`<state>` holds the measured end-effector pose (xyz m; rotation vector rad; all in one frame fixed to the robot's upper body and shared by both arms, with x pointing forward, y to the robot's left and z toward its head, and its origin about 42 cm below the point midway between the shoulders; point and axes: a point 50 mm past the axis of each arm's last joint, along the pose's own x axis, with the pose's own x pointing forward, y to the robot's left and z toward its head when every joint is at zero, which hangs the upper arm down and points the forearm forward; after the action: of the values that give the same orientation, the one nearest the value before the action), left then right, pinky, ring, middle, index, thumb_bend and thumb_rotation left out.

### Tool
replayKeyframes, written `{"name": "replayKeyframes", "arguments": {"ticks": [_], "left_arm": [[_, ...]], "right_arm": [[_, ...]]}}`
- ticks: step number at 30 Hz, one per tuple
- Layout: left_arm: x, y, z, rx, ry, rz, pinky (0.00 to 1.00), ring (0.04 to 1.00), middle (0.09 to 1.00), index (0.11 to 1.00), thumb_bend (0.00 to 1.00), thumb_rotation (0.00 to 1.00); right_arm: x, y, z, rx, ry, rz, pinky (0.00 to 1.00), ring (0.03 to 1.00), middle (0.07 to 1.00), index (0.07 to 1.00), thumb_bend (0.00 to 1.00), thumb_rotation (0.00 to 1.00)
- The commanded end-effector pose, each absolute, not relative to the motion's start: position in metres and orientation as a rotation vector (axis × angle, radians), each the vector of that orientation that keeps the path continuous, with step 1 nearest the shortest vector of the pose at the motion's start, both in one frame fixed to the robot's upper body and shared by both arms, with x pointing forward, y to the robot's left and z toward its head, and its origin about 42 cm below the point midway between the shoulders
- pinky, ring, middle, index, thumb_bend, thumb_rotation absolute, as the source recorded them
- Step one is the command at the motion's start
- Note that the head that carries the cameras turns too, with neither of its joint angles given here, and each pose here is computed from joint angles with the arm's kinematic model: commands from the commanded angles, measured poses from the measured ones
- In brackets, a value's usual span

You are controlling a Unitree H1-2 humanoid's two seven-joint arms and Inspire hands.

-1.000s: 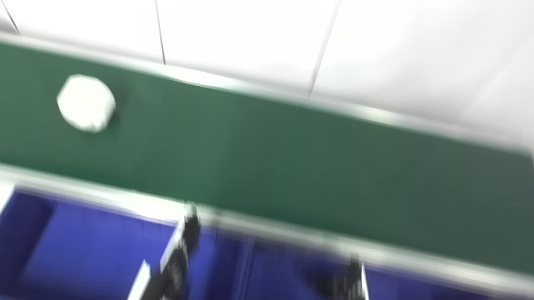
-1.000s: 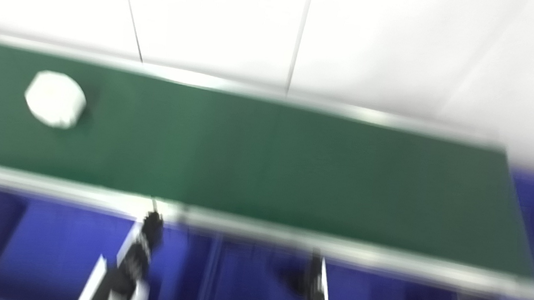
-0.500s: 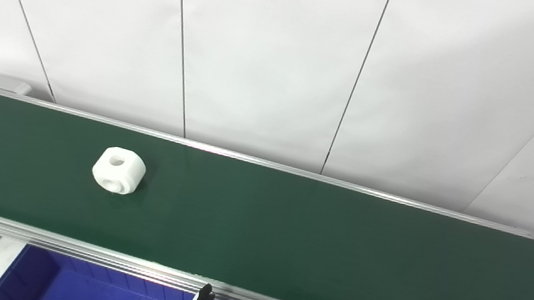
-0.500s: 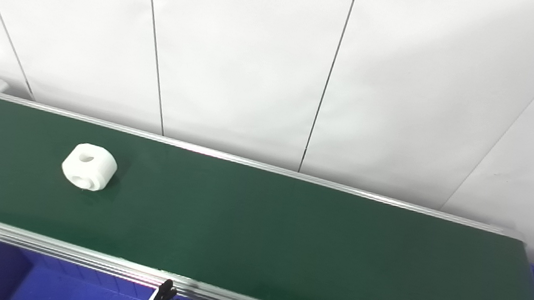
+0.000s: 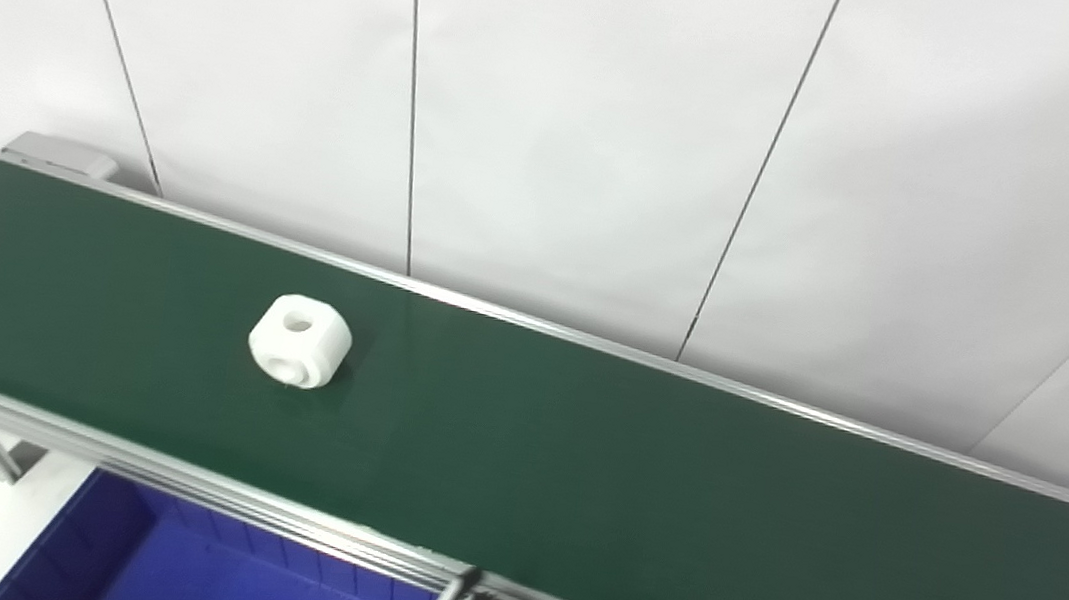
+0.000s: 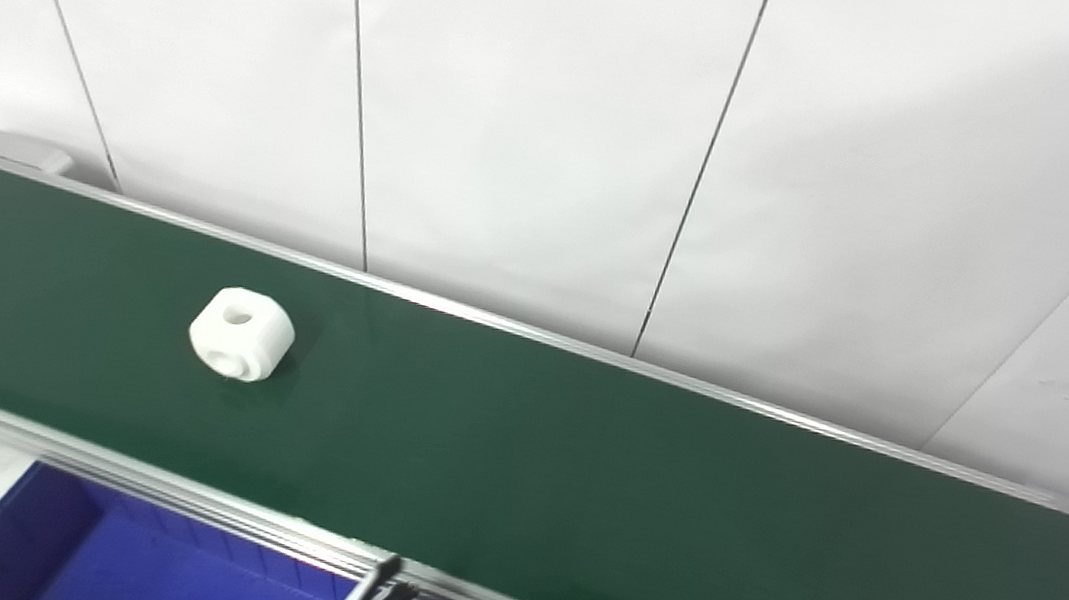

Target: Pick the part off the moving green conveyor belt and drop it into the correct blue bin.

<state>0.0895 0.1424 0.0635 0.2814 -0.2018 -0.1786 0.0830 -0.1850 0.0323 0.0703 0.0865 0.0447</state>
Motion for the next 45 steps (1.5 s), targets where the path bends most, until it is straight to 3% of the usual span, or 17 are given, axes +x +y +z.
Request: {"name": "replayKeyframes", "arguments": {"ticks": [1, 5, 6, 9, 12, 14, 16, 22, 27, 34, 42, 45], "left_arm": [[0.095, 0.152, 0.100, 0.333, -0.448, -0.099, 0.53, 0.770, 0.873, 0.855, 0.85, 0.85], [0.110, 0.166, 0.127, 0.402, -0.597, -0.064, 0.50, 0.746, 0.847, 0.845, 0.99, 0.76], [0.114, 0.171, 0.133, 0.410, -0.617, -0.062, 0.50, 0.744, 0.846, 0.841, 1.00, 0.75], [0.134, 0.194, 0.154, 0.440, -0.651, -0.063, 0.58, 0.803, 0.880, 0.860, 1.00, 0.55], [0.155, 0.215, 0.173, 0.515, -0.665, -0.058, 0.63, 0.825, 0.890, 0.884, 1.00, 0.51], [0.177, 0.233, 0.187, 0.581, -0.661, -0.088, 0.58, 0.817, 0.914, 0.881, 1.00, 0.48], [0.200, 0.250, 0.202, 0.698, -0.657, -0.132, 0.58, 0.863, 0.953, 0.906, 1.00, 0.47], [0.243, 0.275, 0.236, 0.948, -0.633, -0.170, 0.79, 0.975, 0.990, 0.927, 1.00, 0.35], [0.277, 0.289, 0.254, 1.106, -0.624, -0.184, 0.86, 0.968, 0.974, 0.923, 1.00, 0.26], [0.326, 0.309, 0.265, 1.345, -0.550, -0.275, 0.93, 0.984, 0.984, 0.952, 1.00, 0.21], [0.371, 0.312, 0.265, 1.517, -0.411, -0.392, 0.99, 0.992, 0.974, 0.940, 1.00, 0.28], [0.382, 0.311, 0.259, 1.553, -0.354, -0.432, 0.96, 0.984, 0.966, 0.931, 1.00, 0.31]], "right_arm": [[0.085, -0.181, 0.049, 0.078, -0.006, 0.049, 1.00, 1.000, 1.000, 1.000, 1.00, 1.00], [0.084, -0.179, 0.052, 0.079, -0.011, 0.048, 1.00, 1.000, 1.000, 1.000, 1.00, 1.00], [0.084, -0.179, 0.052, 0.079, -0.013, 0.047, 1.00, 1.000, 1.000, 1.000, 1.00, 1.00], [0.084, -0.180, 0.052, 0.079, -0.015, 0.045, 1.00, 1.000, 1.000, 1.000, 1.00, 1.00], [0.083, -0.180, 0.053, 0.082, -0.014, 0.043, 1.00, 1.000, 1.000, 1.000, 1.00, 1.00], [0.083, -0.179, 0.053, 0.080, -0.013, 0.043, 1.00, 1.000, 1.000, 1.000, 1.00, 1.00], [0.083, -0.179, 0.053, 0.078, -0.012, 0.045, 1.00, 1.000, 1.000, 1.000, 0.99, 1.00], [0.084, -0.176, 0.054, 0.087, -0.014, 0.047, 1.00, 1.000, 1.000, 1.000, 0.99, 1.00], [0.085, -0.175, 0.054, 0.081, -0.016, 0.046, 1.00, 1.000, 1.000, 1.000, 0.98, 1.00], [0.087, -0.174, 0.055, 0.085, -0.014, 0.056, 1.00, 1.000, 1.000, 1.000, 0.99, 1.00], [0.087, -0.172, 0.054, 0.086, -0.018, 0.061, 1.00, 1.000, 1.000, 1.000, 0.97, 1.00], [0.087, -0.170, 0.055, 0.075, -0.019, 0.059, 1.00, 1.000, 1.000, 1.000, 0.97, 1.00]]}}
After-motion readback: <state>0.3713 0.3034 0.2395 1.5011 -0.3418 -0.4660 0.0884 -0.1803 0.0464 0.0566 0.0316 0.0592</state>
